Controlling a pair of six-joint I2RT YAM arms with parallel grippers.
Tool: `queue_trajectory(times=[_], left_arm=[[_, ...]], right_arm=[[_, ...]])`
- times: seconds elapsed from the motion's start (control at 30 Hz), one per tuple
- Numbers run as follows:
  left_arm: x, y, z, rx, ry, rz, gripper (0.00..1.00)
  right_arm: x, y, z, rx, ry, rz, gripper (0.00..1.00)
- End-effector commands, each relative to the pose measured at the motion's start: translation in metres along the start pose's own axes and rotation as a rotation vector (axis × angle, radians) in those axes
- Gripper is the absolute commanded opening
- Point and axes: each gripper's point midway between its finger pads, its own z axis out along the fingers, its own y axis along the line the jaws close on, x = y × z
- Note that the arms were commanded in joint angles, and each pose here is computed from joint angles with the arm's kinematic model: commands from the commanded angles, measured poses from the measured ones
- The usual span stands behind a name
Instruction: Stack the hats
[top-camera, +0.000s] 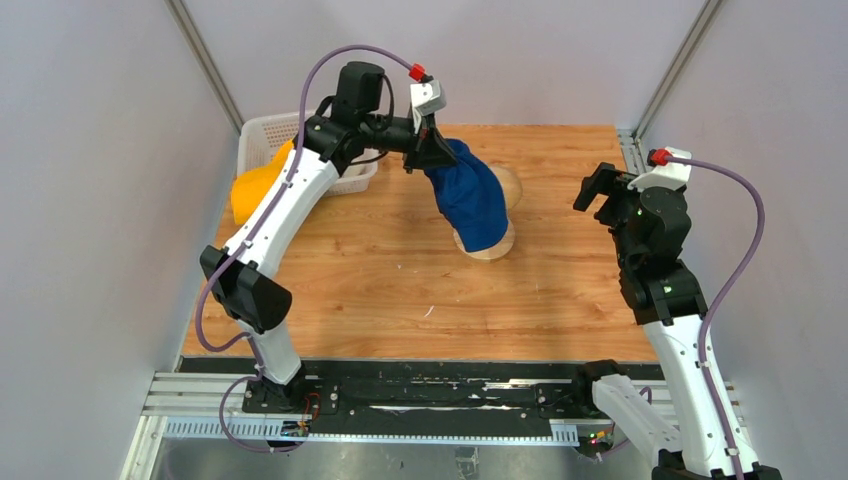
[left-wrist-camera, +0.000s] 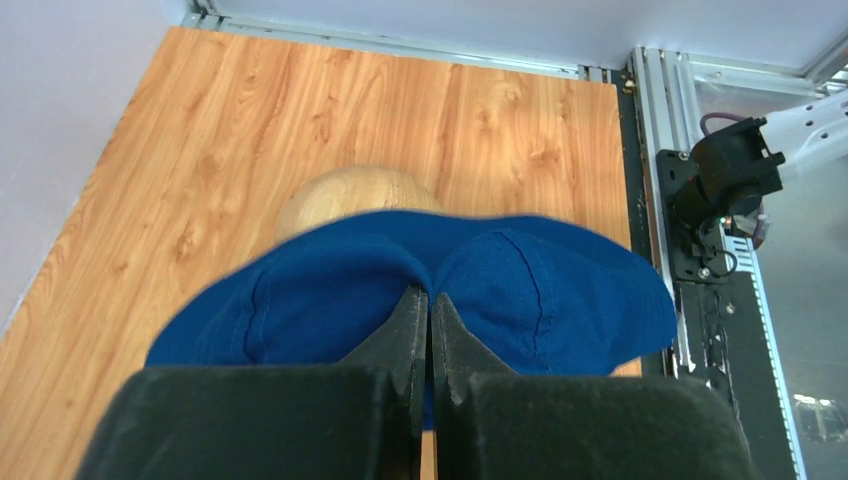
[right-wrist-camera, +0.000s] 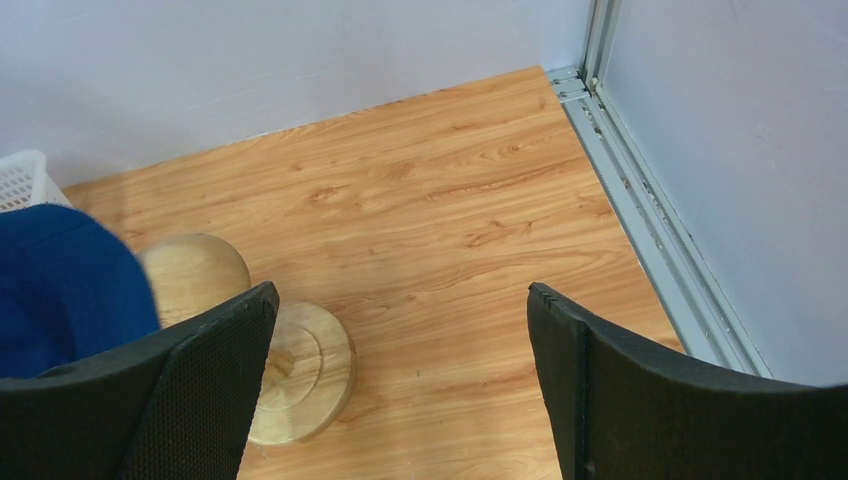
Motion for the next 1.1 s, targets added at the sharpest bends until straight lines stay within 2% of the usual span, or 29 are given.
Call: queue_trajectory(times=[0.0, 0.13, 0.27, 0.53, 0.93, 0.97, 1.03, 1.07], left_arm=[[-0.009, 0.002, 0.007, 0.003, -0.045, 0.046, 0.00], [-0.019, 0.000, 0.006, -0.003, -0.098, 0.058, 0.00], [-0.016, 0.004, 0.012, 0.006, -0.100, 0.041, 0.00], [-0.016, 0.014, 0.050, 0.054, -0.106, 0.008, 0.00], [0.031, 0.015, 0.118, 0.094, -0.009, -0.064, 0.01], [0.035, 0.018, 0.120, 0.072, 0.004, -0.073, 0.07], [0.042, 0.024, 0.117, 0.021, 0.036, -0.081, 0.33], [0.046, 0.030, 0.115, -0.029, 0.057, -0.078, 0.42]], right_arm=[[0.000, -0.004, 0.001, 0.011, -0.006, 0.005, 0.93], [0.001, -0.004, 0.001, 0.011, -0.005, 0.005, 0.93], [0.001, -0.004, 0.001, 0.009, -0.004, 0.004, 0.93], [0.002, -0.003, 0.003, 0.006, -0.002, 0.001, 0.93], [0.006, -0.004, 0.006, 0.013, 0.007, -0.006, 0.93], [0.007, -0.004, 0.006, 0.011, 0.008, -0.007, 0.93], [0.008, -0.003, 0.007, 0.006, 0.012, -0.008, 0.93], [0.009, -0.002, 0.008, 0.004, 0.015, -0.006, 0.93]])
